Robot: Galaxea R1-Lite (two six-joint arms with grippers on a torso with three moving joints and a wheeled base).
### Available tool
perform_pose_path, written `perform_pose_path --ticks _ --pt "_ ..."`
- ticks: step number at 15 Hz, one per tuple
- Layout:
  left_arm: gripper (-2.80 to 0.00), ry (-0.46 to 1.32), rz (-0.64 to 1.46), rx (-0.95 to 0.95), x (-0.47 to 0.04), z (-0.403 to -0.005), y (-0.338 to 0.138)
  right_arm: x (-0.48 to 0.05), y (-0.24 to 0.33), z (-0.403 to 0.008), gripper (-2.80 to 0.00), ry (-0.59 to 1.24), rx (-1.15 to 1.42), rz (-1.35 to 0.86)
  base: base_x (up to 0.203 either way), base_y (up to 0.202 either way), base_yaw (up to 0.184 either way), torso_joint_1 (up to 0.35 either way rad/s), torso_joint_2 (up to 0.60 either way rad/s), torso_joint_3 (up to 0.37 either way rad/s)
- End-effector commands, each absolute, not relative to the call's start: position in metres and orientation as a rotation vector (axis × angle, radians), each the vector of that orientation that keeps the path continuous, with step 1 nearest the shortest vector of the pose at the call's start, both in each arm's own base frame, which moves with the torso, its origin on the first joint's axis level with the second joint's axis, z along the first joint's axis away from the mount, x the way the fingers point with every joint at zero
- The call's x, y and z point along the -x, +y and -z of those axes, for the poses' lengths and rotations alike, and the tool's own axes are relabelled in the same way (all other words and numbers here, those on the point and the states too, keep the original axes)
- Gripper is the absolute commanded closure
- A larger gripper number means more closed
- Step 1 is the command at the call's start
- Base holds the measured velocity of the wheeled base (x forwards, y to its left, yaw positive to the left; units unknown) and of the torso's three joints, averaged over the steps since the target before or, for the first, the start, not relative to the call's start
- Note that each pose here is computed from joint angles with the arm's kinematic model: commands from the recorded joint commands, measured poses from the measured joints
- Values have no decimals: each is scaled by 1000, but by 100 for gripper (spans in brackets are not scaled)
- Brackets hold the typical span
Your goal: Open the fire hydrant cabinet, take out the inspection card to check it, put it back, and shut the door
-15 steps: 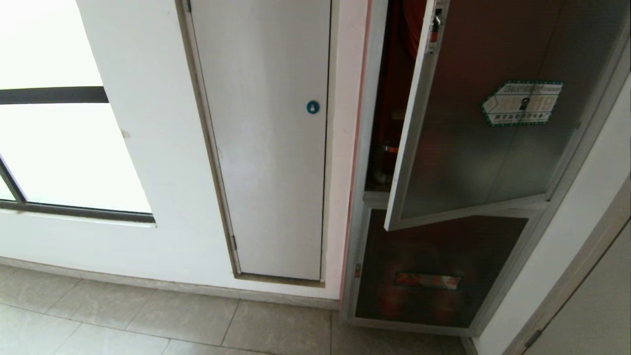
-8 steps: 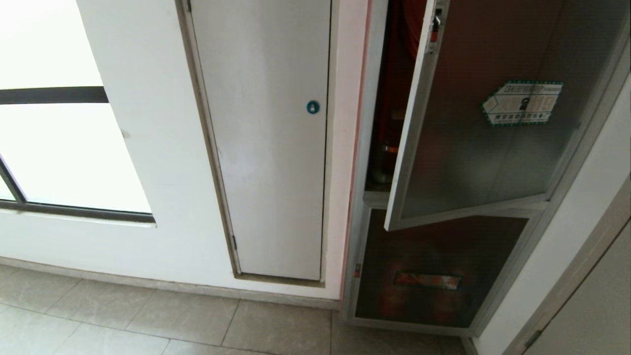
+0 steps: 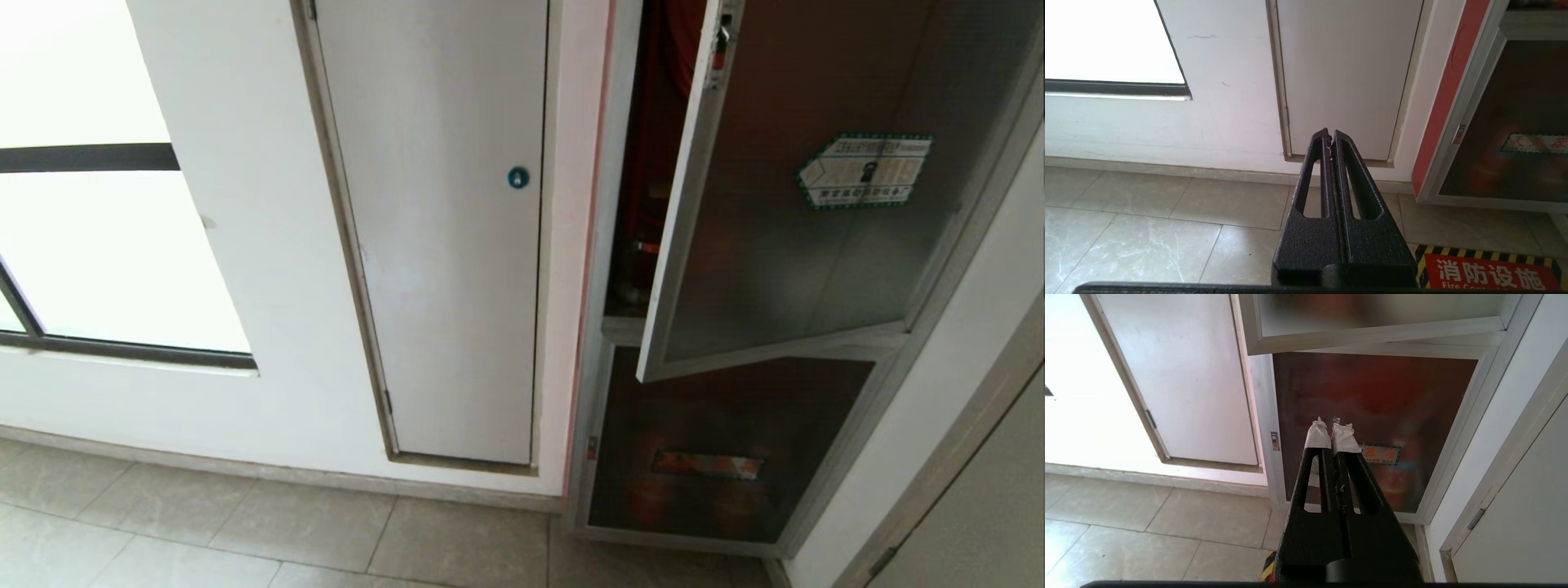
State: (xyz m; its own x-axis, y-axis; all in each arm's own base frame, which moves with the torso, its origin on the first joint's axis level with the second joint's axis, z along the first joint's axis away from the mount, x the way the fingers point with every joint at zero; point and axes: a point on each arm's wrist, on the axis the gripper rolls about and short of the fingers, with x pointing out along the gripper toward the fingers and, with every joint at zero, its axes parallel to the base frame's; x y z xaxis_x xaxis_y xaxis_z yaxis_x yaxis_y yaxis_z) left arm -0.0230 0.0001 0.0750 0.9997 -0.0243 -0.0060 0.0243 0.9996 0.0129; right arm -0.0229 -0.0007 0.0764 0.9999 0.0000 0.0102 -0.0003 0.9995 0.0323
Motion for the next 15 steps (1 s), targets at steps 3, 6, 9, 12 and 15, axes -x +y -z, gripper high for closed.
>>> perform_pose_path --ticks 3,6,9,12,15 --pt "0 7 25 -14 23 -75 0 23 -1 -76 0 -6 -32 0 0 0 0 0 0 0" --pt "0 7 25 -14 23 -75 0 22 -1 -75 0 -5 -32 0 0 0 0 0 0 0" --pt "0 7 25 -15 23 -75 0 22 -1 -75 0 -5 -32 0 0 0 0 0 0 0" --pt "0 8 25 -14 23 -75 0 22 -1 -75 0 -5 -32 -1 40 0 -1 -1 -4 1" --pt "0 8 25 -14 23 -75 0 23 -1 -76 0 -6 -32 0 193 0 0 14 4 1"
